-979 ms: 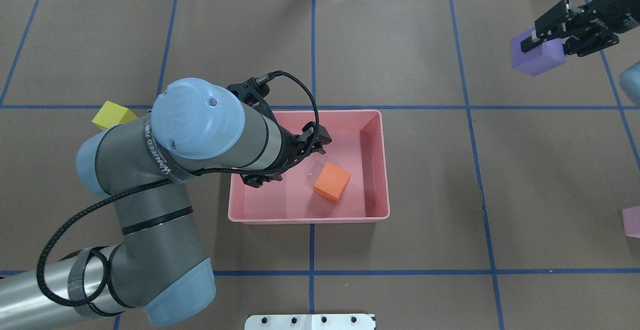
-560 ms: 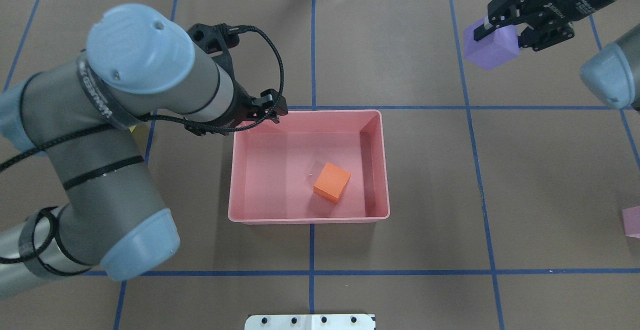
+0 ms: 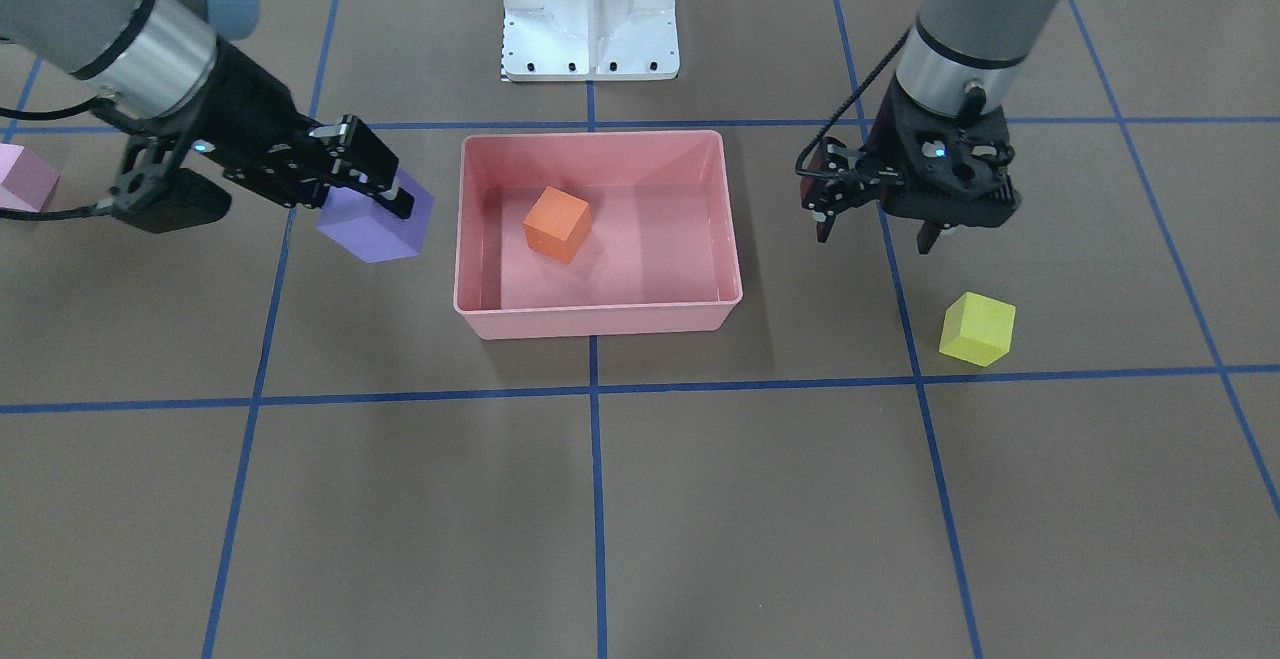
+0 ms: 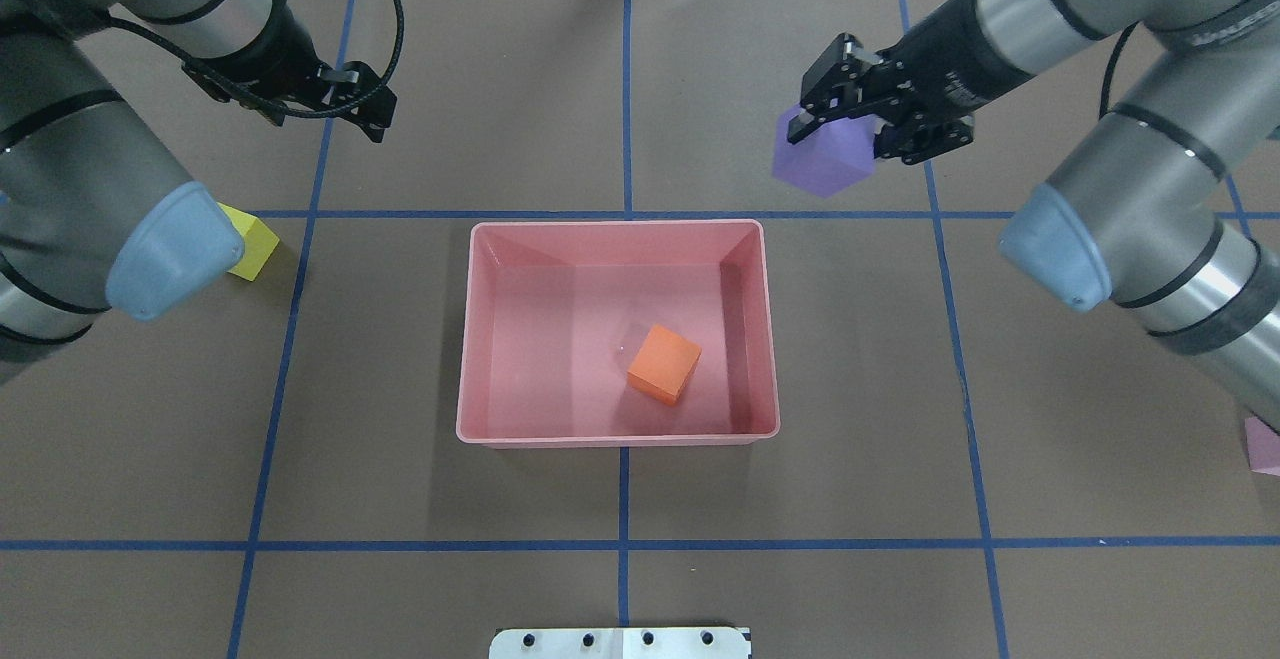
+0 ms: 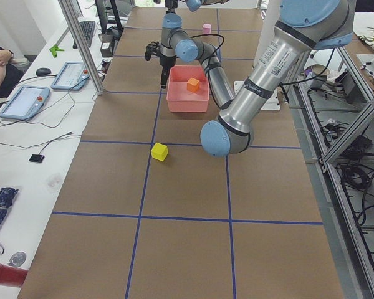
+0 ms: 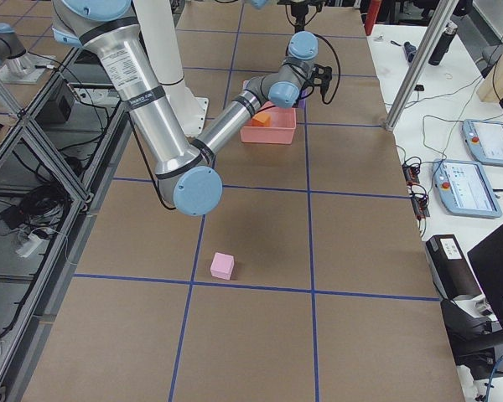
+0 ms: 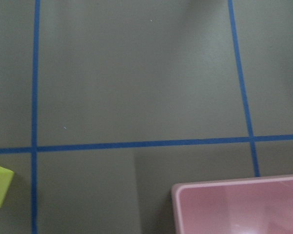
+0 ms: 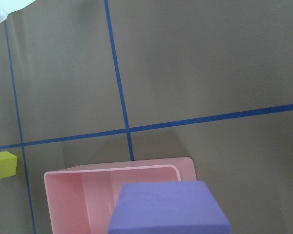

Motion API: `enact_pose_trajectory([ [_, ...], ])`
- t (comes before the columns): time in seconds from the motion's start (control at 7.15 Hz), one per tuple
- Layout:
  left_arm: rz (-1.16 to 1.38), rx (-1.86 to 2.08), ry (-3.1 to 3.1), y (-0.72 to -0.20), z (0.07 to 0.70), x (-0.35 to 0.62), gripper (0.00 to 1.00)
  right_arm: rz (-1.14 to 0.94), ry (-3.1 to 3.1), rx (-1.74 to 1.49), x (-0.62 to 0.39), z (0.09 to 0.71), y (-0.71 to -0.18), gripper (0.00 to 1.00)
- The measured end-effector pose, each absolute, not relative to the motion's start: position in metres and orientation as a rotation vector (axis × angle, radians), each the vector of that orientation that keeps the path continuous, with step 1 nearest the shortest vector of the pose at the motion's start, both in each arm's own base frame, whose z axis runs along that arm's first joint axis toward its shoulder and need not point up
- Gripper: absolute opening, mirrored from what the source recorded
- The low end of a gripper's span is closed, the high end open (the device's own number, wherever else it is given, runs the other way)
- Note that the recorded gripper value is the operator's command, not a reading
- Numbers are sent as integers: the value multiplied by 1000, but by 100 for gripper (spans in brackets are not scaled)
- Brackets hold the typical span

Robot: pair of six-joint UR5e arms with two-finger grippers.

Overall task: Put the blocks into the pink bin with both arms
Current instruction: 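Withdraw the left gripper while the right gripper lowers the purple cube into the bin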

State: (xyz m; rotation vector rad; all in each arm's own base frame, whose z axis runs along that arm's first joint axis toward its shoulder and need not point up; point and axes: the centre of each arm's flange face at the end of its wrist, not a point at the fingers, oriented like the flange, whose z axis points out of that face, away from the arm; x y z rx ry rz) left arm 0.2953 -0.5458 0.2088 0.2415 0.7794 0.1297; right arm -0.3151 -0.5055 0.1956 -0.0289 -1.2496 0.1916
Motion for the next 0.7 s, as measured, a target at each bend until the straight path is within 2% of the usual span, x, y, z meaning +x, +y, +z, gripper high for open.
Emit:
enact_pose_trajectory([
  [0.7,219,296,839,-578,375,287,100,189,-1206,41,-444,145,-444,0],
])
